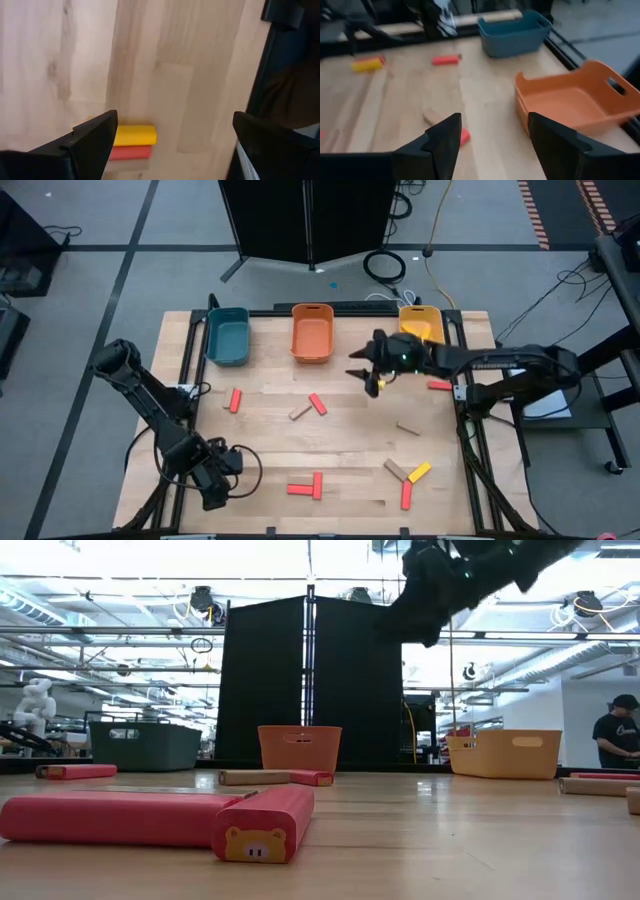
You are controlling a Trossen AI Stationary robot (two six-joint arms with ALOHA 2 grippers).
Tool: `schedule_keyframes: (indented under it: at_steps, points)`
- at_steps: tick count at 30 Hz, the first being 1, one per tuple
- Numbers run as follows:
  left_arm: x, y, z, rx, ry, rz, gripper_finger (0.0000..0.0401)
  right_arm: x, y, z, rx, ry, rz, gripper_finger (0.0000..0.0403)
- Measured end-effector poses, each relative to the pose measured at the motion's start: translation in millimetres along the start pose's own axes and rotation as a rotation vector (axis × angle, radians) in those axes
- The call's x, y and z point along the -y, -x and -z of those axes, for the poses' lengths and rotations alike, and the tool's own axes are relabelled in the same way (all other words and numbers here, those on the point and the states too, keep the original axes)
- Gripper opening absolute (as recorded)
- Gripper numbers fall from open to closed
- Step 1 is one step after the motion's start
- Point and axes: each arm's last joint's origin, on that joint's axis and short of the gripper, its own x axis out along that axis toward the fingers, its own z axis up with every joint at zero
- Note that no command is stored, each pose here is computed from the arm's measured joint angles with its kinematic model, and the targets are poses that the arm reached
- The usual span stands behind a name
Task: Sort blocks
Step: Put the yellow block into the yellow bin
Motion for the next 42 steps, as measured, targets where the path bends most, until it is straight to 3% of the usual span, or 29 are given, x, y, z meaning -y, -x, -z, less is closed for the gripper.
schedule_keyframes:
  at_steps: [7, 15, 30, 42]
  points:
    - [-2, 0, -2, 0.084, -0.007, -0.054, 0.0393, -3, 2, 8, 0.039, -0.005, -0.019, 0.0222]
    - [-4, -3, -1, 0.063, -0.042, -0.101, 0.0393, -4, 2, 10, 0.019, 0.011, -0.026, 0.0222]
    - [-2, -50, 1, -0.140, -0.085, -0.216, 0.0393, -3, 2, 13, -0.007, 0.064, -0.024, 0.0222]
    - [-10, -53, 7, -0.245, -0.062, -0.288, 0.0393, -3, 2, 13, -0.007, 0.064, -0.024, 0.0222]
